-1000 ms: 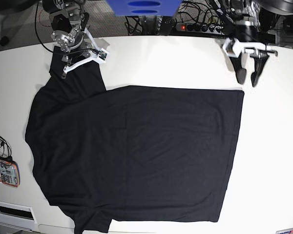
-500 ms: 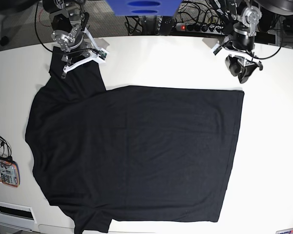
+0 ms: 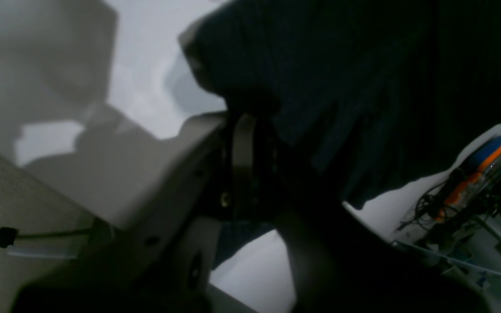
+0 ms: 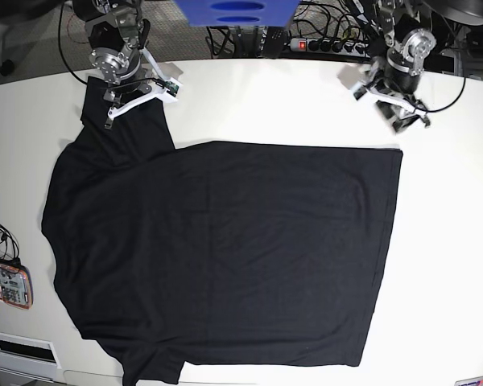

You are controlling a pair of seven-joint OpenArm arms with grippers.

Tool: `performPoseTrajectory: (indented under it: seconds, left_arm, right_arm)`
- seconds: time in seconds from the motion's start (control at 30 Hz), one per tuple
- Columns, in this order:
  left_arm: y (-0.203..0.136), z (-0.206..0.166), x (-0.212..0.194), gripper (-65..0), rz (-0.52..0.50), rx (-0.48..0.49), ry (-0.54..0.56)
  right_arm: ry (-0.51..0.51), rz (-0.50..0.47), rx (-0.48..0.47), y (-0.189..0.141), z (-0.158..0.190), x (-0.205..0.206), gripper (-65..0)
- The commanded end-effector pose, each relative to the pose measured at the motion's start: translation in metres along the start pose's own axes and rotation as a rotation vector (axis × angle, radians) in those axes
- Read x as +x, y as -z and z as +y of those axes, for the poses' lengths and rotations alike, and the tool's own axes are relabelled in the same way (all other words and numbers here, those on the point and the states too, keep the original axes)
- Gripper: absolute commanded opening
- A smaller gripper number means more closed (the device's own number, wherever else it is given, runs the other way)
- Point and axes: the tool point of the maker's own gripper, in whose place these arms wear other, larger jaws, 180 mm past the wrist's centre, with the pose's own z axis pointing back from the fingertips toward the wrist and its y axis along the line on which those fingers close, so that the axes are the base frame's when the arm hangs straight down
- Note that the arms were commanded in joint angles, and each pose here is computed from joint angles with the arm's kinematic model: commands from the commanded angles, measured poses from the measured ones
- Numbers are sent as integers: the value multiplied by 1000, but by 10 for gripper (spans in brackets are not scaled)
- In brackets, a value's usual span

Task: Fold the T-shirt properly
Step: 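Lower the left gripper onto the opposite shoulder corner and grasp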

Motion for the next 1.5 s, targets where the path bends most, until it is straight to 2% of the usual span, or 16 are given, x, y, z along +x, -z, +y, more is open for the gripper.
performPoseTrajectory:
  seconds: [0.0, 0.1, 0.2, 0.4, 0.57, 0.73, 0.97, 1.0, 1.07, 1.13, 1.33, 1.47]
  left_arm:
    - [-1, -4, -3, -392, 19, -33, 37]
    - [2, -18, -7, -392, 94, -103, 138]
    - [7, -11, -1, -388, 121, -91, 210]
    - [29, 9, 8, -393, 125, -56, 260]
    - [51, 20, 25, -393, 100, -42, 270]
    - [67, 12, 44, -393, 47, -84, 233]
    - [67, -2, 63, -398, -12, -126, 210]
    - [67, -3, 62, -416, -9, -127, 211]
    - [64, -10, 59, -503, -4, -142, 217]
    - [62, -14, 58, -650, -5, -148, 219]
    - [62, -12, 51, -650, 13, -146, 207]
    - [64, -2, 38, -650, 48, -126, 177]
  right_arm:
    - [-15, -21, 68, -1, 17, 3, -650]
    - [-15, -21, 68, -1, 17, 3, -650]
    - [-15, -23, 66, -1, 17, 3, -650]
    - [-14, -25, 64, -2, 16, 4, -650]
    - [-14, -25, 64, -2, 16, 4, -650]
    - [-14, -25, 64, -2, 16, 4, -650]
    - [-15, -22, 64, -2, 16, 3, -650]
    - [-15, -22, 64, -2, 16, 3, -650]
    - [-15, -20, 64, -2, 16, 3, -650]
    - [-15, -20, 64, -2, 16, 3, -650]
    - [-13, -25, 63, -1, 15, 4, -650]
    - [48, -86, 98, -3, 20, 14, -650]
